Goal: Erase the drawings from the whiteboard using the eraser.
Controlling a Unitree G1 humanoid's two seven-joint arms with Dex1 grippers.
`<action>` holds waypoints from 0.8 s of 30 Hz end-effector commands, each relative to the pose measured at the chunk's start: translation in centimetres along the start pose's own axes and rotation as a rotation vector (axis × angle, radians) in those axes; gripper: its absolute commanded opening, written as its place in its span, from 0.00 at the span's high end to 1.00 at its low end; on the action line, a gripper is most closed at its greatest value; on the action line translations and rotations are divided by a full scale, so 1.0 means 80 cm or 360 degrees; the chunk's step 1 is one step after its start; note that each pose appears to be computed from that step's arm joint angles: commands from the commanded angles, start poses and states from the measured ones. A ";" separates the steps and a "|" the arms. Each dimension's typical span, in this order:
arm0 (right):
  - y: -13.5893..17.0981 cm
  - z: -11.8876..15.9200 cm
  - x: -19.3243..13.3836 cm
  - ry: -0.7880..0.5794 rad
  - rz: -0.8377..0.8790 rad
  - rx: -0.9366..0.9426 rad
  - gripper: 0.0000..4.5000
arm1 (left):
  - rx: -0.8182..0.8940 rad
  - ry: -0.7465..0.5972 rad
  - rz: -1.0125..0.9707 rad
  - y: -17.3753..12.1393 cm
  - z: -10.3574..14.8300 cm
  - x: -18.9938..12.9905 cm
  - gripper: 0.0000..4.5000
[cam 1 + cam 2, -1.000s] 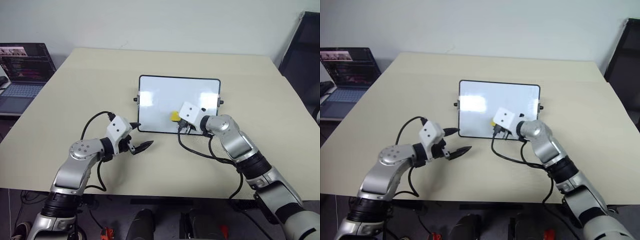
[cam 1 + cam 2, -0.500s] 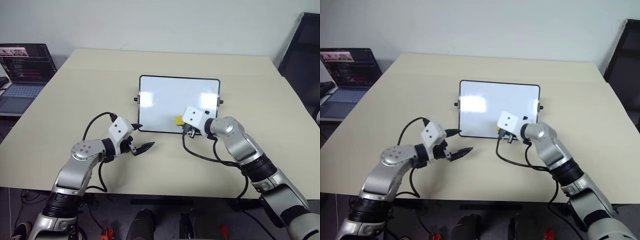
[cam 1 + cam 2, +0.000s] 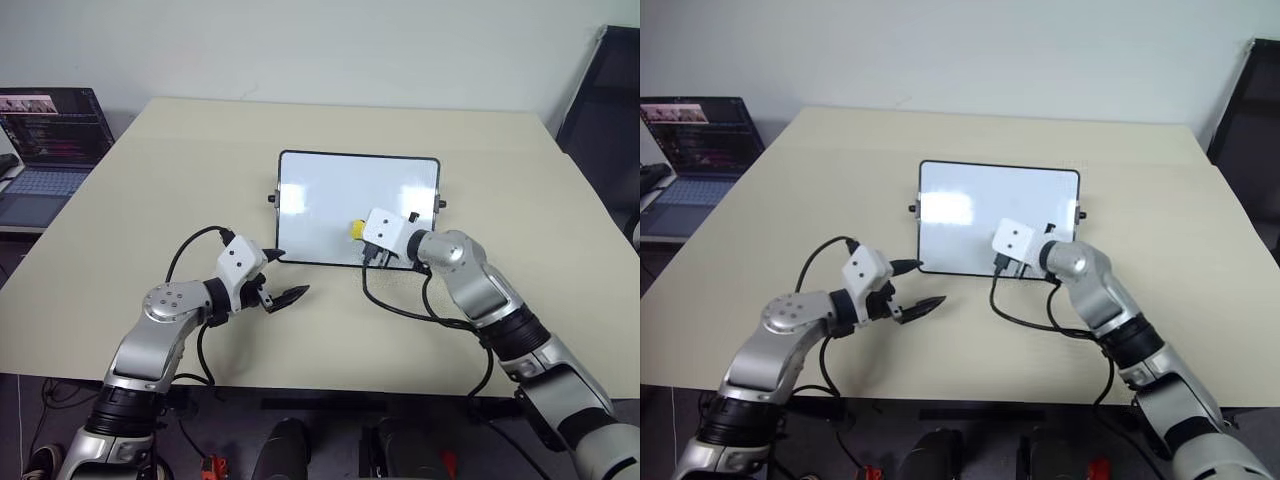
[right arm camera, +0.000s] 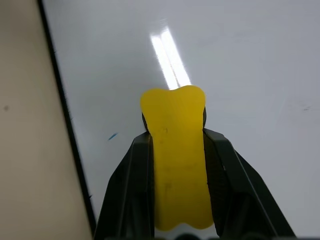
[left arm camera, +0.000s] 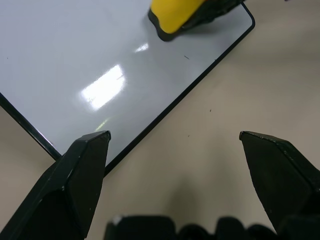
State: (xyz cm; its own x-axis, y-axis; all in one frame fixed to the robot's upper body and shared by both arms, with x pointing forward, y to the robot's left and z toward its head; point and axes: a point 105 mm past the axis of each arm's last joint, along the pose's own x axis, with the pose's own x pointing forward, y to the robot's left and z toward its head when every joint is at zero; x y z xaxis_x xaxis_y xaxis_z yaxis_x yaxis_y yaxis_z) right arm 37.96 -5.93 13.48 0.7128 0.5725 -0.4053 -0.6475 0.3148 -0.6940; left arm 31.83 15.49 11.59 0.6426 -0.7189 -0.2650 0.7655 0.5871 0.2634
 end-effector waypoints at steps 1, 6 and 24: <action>0.021 -0.017 -0.004 0.0082 0.0130 -0.0070 0.78 | 0.0044 -0.0045 0.0006 0.000 0.011 -0.002 0.00; 0.010 -0.018 -0.003 0.0098 0.0056 -0.0169 0.78 | 0.0043 -0.0049 -0.0001 0.000 0.012 -0.001 0.00; 0.020 -0.006 -0.007 -0.0006 0.0073 -0.0130 0.78 | 0.0039 -0.0056 -0.0024 -0.005 0.014 0.001 0.00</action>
State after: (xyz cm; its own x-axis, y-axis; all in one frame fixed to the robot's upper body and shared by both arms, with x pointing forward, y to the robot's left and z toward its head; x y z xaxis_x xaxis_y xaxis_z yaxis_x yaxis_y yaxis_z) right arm 37.05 -6.10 12.27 0.6926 0.5800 -0.4288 -0.6380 0.2152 -0.7394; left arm 31.69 15.38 11.46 0.6377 -0.7227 -0.2667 0.7698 0.5847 0.2562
